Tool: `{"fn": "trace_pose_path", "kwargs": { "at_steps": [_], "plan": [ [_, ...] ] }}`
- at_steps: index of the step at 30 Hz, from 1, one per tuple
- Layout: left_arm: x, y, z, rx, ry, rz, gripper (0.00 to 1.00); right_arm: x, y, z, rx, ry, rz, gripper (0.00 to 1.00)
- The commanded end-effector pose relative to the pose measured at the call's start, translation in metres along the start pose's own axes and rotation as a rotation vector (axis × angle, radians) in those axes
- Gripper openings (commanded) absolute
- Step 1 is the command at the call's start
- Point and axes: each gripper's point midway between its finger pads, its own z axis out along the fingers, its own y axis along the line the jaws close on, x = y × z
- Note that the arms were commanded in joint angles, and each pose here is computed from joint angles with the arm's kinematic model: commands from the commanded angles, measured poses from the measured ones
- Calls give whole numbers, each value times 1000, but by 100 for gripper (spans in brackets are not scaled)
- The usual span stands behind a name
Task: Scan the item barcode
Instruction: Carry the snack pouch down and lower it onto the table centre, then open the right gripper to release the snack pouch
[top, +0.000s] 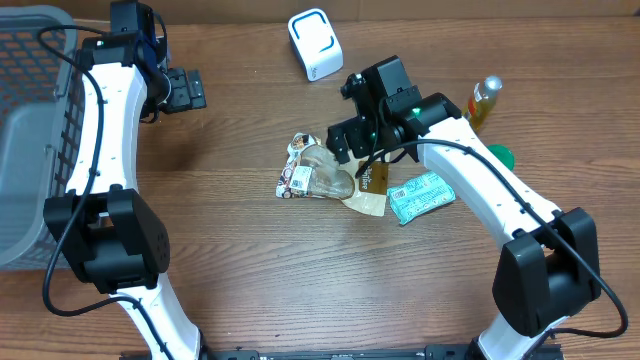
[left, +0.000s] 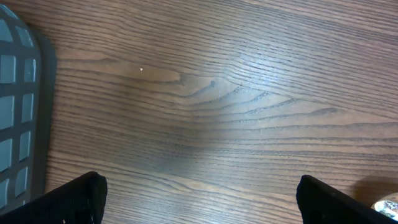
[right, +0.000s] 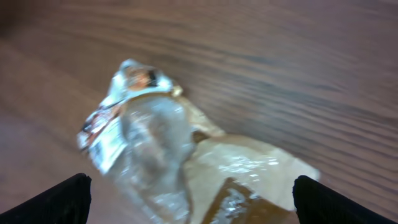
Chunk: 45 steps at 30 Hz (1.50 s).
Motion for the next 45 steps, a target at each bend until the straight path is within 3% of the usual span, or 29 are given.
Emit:
{"fn": "trace_pose_path", "kwargs": {
  "at_steps": [1,45],
  "plan": [
    [-5,-3,-5,-1,-18,-8,100,5,-21,3,117,12,70,100],
    [-5,-3,-5,-1,-18,-8,100,5,-22,0,117,13,71,100]
  ]
}}
